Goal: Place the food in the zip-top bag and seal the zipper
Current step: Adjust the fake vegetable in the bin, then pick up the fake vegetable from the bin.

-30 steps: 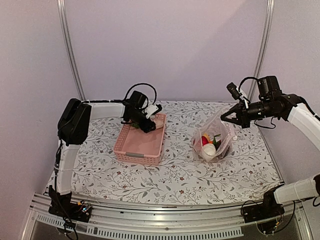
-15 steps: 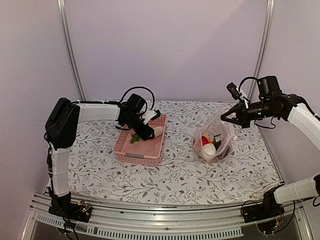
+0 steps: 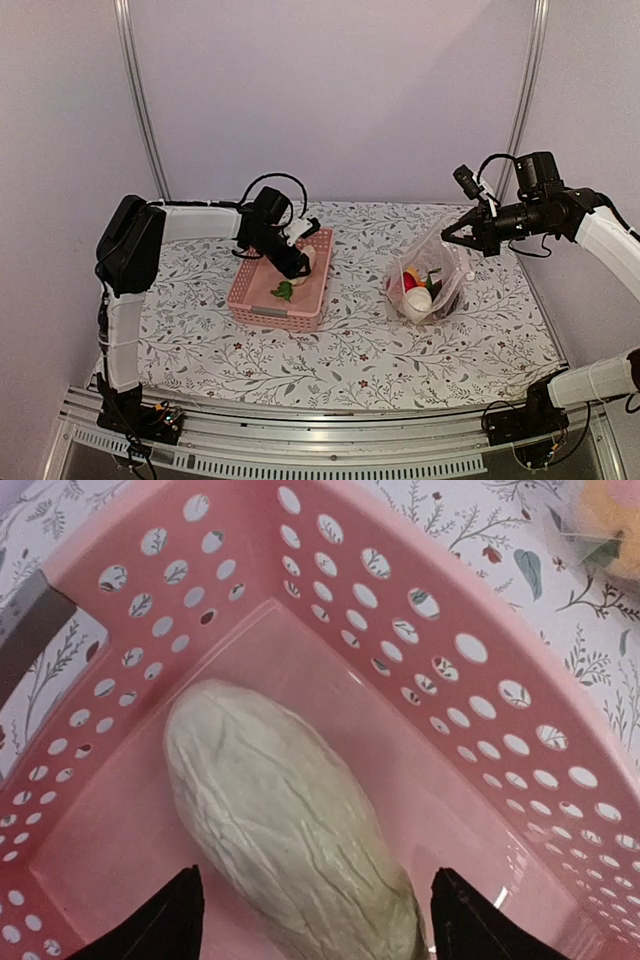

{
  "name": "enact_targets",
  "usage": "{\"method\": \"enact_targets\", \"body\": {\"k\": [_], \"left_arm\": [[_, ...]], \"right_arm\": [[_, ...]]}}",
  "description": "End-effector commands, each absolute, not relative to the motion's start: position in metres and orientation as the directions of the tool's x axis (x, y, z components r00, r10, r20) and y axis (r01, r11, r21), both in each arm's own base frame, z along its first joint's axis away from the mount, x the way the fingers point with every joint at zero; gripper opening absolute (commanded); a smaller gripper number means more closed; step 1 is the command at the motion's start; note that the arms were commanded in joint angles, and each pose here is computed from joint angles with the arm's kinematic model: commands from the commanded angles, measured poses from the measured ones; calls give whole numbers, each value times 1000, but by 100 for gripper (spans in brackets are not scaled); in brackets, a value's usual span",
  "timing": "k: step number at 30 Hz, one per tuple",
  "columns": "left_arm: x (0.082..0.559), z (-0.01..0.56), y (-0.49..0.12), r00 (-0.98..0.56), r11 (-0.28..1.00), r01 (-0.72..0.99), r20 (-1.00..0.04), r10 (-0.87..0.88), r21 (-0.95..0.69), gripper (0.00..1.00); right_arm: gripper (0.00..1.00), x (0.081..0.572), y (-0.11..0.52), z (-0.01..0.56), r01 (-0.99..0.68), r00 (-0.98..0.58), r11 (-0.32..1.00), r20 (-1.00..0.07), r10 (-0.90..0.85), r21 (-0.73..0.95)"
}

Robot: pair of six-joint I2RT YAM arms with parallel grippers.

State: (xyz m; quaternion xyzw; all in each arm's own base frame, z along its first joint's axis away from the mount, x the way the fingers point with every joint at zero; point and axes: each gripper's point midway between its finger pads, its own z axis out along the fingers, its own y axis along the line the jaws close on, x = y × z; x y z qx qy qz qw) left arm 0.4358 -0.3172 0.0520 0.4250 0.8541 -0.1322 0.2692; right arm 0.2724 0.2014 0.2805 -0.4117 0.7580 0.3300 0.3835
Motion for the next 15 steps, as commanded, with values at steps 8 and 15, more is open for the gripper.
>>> {"method": "enact_targets", "body": {"k": [8, 15], "left_arm": [[427, 31, -301, -703, 771, 628, -499, 506, -103, 62], [406, 64, -298, -688, 793, 606, -545, 480, -68, 46]], "right_arm": [[0, 274, 200, 285, -871, -370, 457, -852, -370, 180], [0, 280, 196, 284, -857, -382, 487, -842, -380, 169]]}}
